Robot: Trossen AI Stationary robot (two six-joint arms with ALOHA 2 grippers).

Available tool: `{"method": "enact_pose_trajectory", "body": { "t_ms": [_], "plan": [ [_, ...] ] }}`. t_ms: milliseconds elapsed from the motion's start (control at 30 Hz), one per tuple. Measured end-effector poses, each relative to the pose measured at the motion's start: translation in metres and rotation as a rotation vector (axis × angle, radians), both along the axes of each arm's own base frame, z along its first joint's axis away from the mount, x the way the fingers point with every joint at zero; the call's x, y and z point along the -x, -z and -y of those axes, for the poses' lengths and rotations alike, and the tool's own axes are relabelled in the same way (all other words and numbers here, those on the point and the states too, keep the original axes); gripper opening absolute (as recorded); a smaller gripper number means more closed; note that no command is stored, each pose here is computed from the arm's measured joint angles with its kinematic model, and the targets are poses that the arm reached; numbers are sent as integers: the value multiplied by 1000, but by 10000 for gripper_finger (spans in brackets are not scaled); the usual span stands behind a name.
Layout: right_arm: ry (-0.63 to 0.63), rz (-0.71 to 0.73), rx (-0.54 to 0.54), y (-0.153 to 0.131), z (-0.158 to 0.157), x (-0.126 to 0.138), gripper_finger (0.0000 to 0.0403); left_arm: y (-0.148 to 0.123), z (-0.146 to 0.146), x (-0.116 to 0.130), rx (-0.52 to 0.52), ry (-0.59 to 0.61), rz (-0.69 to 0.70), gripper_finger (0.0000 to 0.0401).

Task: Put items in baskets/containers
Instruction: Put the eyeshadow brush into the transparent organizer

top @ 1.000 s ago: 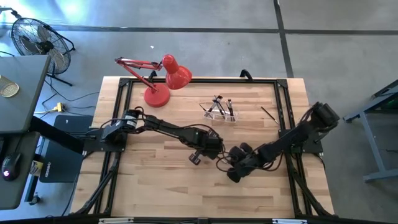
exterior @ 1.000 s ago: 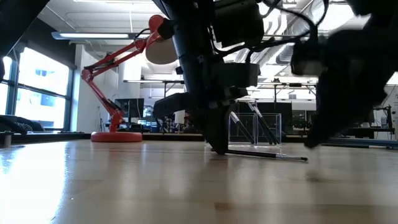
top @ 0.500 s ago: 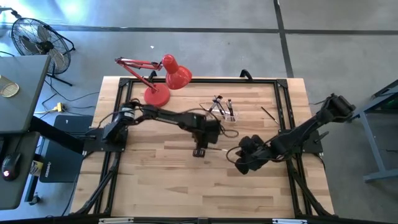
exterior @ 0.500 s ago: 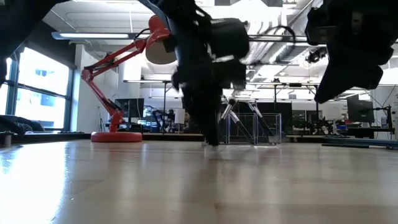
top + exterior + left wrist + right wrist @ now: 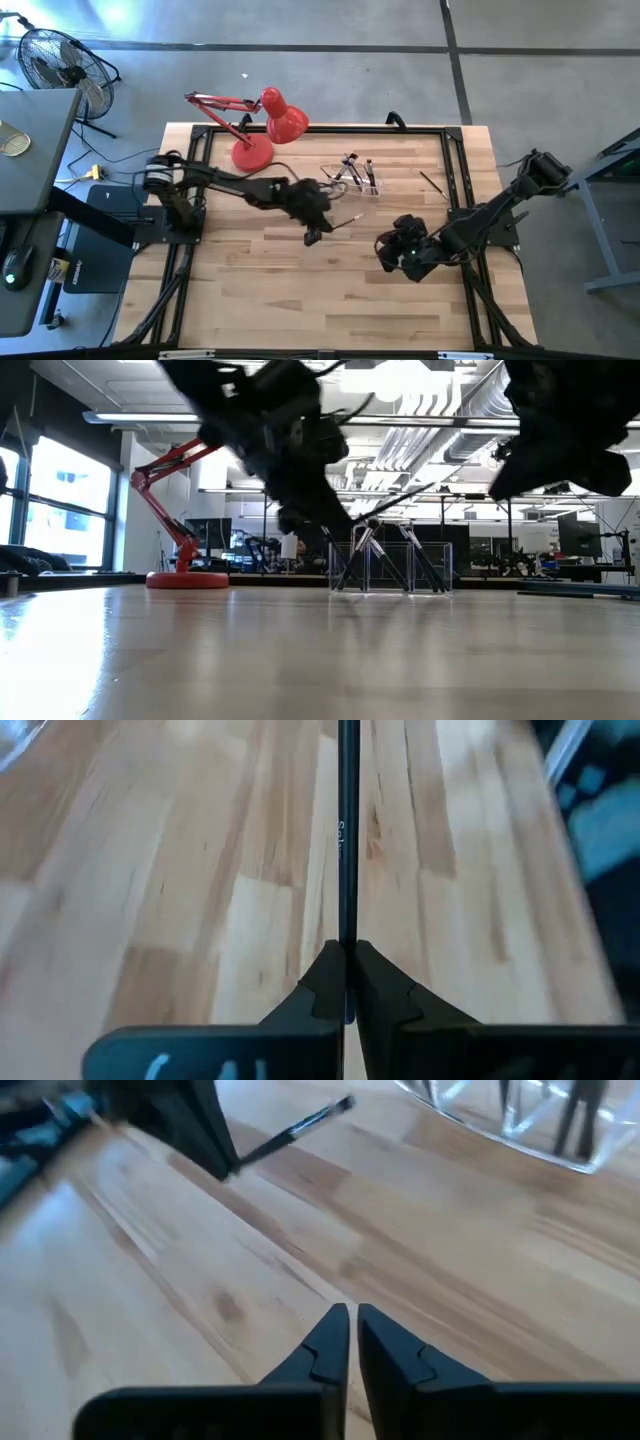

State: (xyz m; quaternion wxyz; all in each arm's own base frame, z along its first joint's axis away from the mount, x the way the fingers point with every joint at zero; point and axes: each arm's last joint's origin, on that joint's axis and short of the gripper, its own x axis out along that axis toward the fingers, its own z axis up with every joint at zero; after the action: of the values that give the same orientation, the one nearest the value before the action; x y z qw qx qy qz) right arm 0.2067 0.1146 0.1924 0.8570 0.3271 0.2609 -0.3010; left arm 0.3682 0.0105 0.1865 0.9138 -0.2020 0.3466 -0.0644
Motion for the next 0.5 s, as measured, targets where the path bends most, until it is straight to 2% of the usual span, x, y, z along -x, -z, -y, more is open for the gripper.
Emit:
{"method": "enact_pose_trajectory", "body": {
  "t_ms": [100, 200, 367, 433, 500],
  "plan": [
    [5, 81, -23, -5, 1, -9, 38, -5, 0, 7, 121, -92, 136, 0],
    [-10, 182, -7, -14, 2, -21, 60, -20, 0, 14, 208, -136, 244, 0],
    [-25, 372, 79, -37, 7, -38, 98, -38, 0, 15, 276, -172, 342, 0],
    [-31, 428, 100, -47, 9, -40, 113, -51, 0, 15, 281, -173, 412, 0],
    [-16, 474, 107, -55, 13, -40, 127, -56, 0, 18, 282, -172, 426, 0]
  ]
}}
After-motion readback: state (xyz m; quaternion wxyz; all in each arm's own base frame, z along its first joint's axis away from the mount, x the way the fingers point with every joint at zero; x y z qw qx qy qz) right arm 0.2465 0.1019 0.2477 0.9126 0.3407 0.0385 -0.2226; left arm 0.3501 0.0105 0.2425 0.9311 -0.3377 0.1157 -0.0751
